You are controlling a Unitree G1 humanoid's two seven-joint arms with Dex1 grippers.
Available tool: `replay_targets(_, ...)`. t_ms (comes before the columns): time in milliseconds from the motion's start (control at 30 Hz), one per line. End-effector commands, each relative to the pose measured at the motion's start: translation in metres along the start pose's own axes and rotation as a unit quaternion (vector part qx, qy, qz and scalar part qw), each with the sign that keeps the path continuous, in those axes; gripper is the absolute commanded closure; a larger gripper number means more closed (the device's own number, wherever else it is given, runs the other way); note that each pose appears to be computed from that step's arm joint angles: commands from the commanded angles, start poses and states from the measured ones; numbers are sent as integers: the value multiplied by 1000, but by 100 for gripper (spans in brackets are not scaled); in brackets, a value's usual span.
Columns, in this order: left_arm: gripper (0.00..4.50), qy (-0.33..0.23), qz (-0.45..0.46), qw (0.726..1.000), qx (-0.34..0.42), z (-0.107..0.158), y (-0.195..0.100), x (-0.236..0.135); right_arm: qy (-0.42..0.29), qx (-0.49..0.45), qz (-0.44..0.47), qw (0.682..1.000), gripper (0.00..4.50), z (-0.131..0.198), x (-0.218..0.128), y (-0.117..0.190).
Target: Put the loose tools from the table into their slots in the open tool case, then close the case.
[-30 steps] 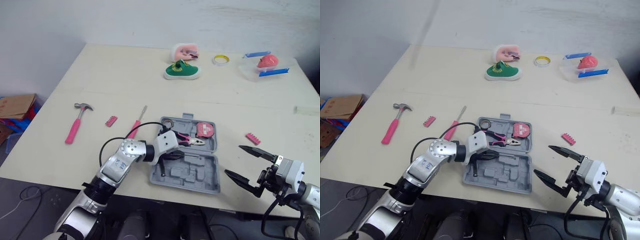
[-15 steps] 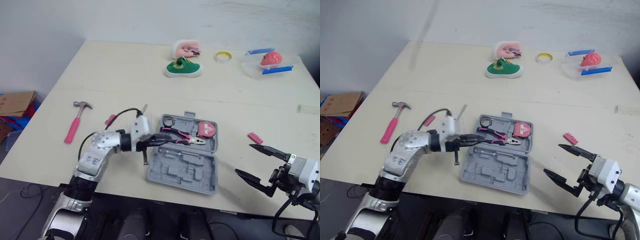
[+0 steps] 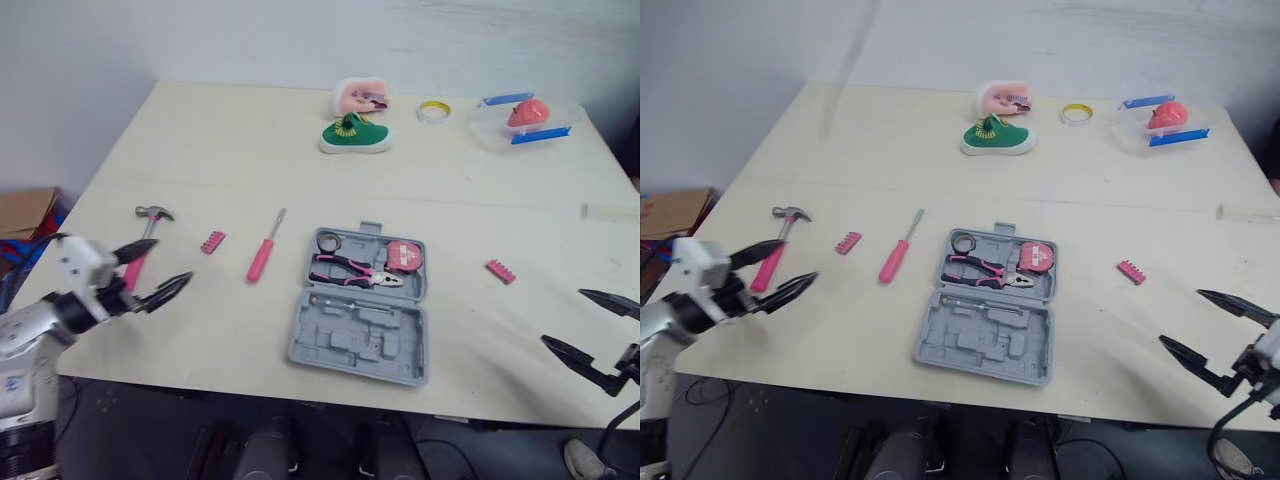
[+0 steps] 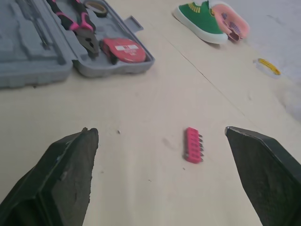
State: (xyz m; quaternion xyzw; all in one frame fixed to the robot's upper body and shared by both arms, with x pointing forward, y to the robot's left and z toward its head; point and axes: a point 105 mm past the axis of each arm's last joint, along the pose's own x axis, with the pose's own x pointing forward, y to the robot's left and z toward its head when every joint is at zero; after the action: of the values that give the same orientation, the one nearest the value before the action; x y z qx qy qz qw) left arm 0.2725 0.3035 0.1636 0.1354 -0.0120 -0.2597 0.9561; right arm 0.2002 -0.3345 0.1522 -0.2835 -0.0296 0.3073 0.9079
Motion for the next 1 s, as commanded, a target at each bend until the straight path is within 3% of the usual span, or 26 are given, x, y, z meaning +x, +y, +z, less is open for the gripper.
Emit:
replay_targets(33, 6, 1, 115, 993, -1, -1, 36, -42, 17, -16, -26, 999, 0, -6, -19, -10)
replay_targets(100, 6, 3, 191, 982, -16, -6, 59, -70, 29, -14, -37, 999, 0, -13, -26, -13)
replay_targets(167, 6, 41, 273, 961, -16, -22, 82, -105, 44, -11, -68, 997, 0, -22, -37, -21)
replay_targets(400, 6, 70, 388, 918, -32, -34, 116, -165, 88, 8, -91, 992, 0, -45, -63, -18)
replay_targets(633, 6, 69, 367, 927, -41, -39, 110, -146, 90, 28, -109, 990, 0, -56, -68, -11)
replay_targets(767, 6, 54, 331, 941, -52, -35, 101, -120, 21, 34, -119, 992, 0, -40, -38, -17)
replay_targets(1000, 6, 66, 256, 960, -93, -11, 84, -51, -118, 32, -54, 991, 0, 12, 25, -10)
